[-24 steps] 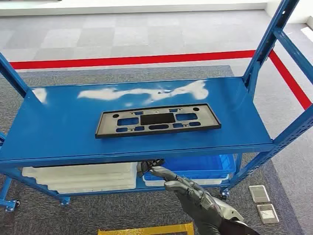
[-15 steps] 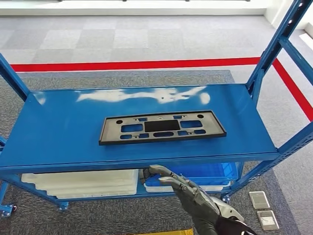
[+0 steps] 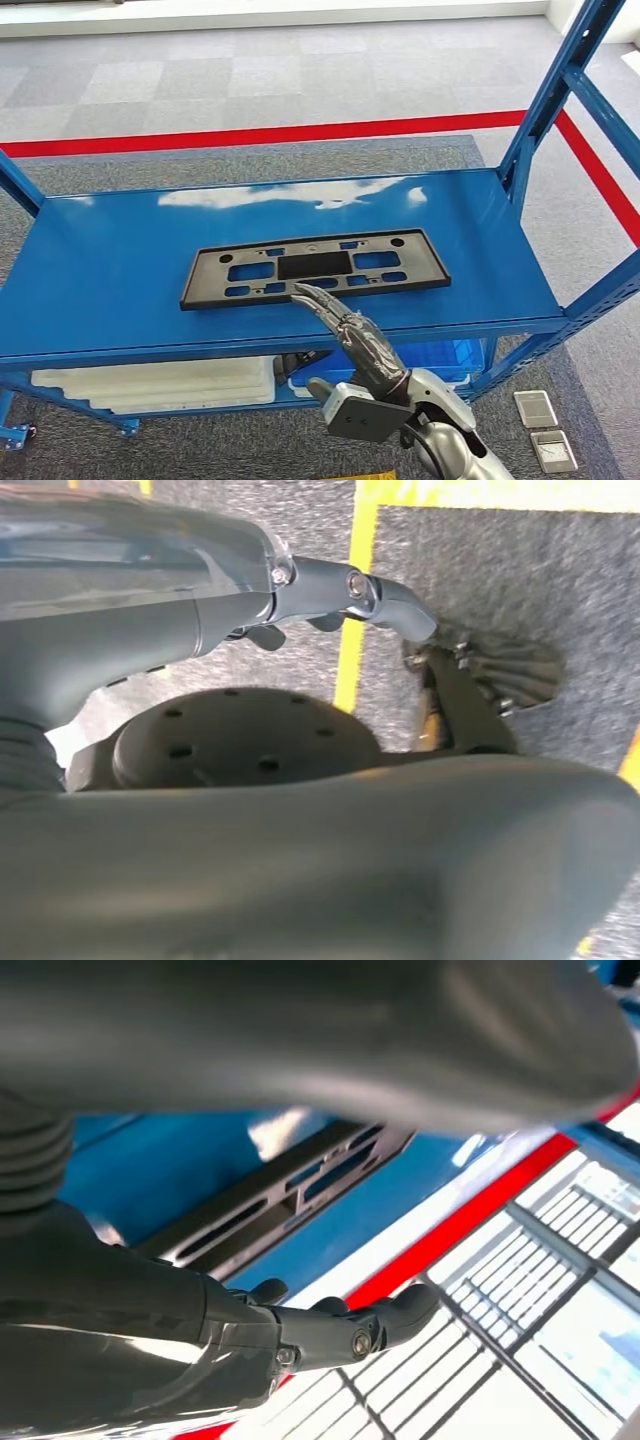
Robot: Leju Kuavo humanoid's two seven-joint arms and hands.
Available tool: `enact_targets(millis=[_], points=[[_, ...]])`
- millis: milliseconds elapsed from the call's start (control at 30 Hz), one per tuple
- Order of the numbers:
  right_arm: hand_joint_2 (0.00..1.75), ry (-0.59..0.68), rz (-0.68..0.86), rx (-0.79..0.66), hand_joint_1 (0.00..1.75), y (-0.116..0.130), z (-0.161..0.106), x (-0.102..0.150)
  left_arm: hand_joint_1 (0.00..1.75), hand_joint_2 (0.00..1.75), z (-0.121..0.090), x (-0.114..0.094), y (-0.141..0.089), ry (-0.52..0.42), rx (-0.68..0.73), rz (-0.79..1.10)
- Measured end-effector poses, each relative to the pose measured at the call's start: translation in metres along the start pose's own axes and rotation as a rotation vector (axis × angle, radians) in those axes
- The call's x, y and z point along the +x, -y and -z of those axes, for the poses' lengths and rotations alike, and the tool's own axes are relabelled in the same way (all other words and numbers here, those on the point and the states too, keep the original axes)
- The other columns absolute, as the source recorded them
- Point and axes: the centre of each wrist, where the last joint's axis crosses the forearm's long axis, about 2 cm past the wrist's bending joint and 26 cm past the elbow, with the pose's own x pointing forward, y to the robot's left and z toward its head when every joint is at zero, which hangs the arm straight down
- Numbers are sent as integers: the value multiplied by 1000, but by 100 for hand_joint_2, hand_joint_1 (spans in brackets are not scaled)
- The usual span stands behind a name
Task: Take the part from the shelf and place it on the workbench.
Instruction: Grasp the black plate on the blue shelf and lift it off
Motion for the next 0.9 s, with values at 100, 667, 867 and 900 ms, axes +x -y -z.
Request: enact_targets(millis=[100, 667, 867, 900], points=[[175, -23, -156, -1, 0, -4, 17, 4, 0, 0, -1, -2, 5, -17, -12, 40], [175, 73, -691, 45, 0, -41, 87, 36, 0, 0, -3, -4, 16, -42, -36, 120], [175, 63, -726, 69, 0, -47, 94, 32, 0, 0, -3, -4, 16, -22, -41, 120], [175, 57, -732, 73, 0, -47, 94, 31, 0, 0, -3, -4, 16, -20, -41, 120]])
